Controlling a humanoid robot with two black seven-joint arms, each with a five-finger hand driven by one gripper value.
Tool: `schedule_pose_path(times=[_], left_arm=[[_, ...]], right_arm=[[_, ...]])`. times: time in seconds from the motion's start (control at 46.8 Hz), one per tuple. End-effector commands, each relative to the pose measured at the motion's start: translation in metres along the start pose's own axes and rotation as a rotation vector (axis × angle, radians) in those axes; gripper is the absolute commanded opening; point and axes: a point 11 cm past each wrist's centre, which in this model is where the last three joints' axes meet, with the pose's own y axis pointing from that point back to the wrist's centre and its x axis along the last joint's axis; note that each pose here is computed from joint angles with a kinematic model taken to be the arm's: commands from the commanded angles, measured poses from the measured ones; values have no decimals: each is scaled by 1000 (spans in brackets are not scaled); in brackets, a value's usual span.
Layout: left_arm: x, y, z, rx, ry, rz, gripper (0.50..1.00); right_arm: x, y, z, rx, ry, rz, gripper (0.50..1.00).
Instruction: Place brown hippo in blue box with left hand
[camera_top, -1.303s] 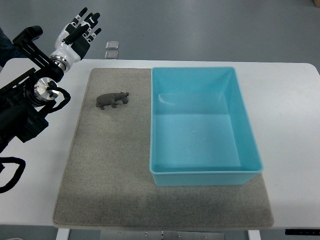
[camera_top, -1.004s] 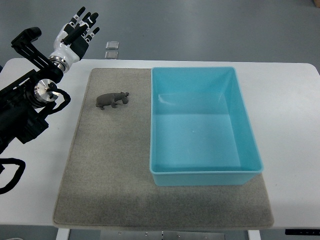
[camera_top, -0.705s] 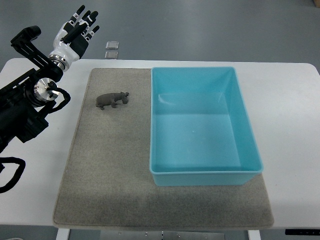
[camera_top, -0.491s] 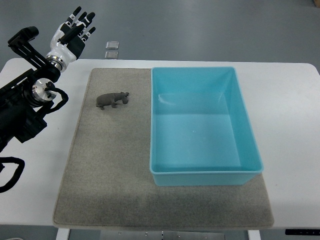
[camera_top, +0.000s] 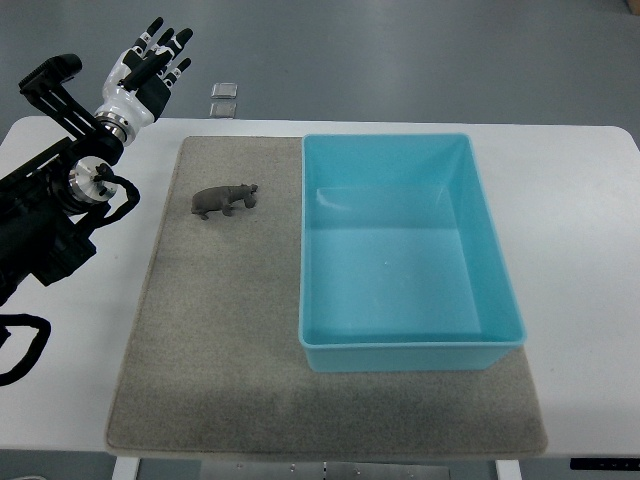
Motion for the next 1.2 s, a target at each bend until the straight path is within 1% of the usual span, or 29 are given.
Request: schedule_pose_path(times=[0.0, 0.107, 0.256, 0.662, 0.79, 1.004, 1.175], left_arm=[[2, 1, -1, 6, -4, 3, 999], [2, 2, -4, 21, -21, -2, 999], [0, 2, -12, 70, -109, -30, 999], [-3, 3, -15, 161, -332, -96, 999], [-5, 5, -21, 202, -442, -135, 999], [-11, 6, -28, 268, -710, -227, 999], [-14, 3, -17, 277, -849, -267, 999]], right_arm=[[0, 0, 0, 0, 0, 0, 936], [0, 0, 0, 0, 0, 0, 936], [0, 0, 0, 0, 0, 0, 936], [0, 0, 0, 0, 0, 0, 936], [0, 0, 0, 0, 0, 0, 936], [0, 0, 0, 0, 0, 0, 936], [0, 0, 0, 0, 0, 0, 936]])
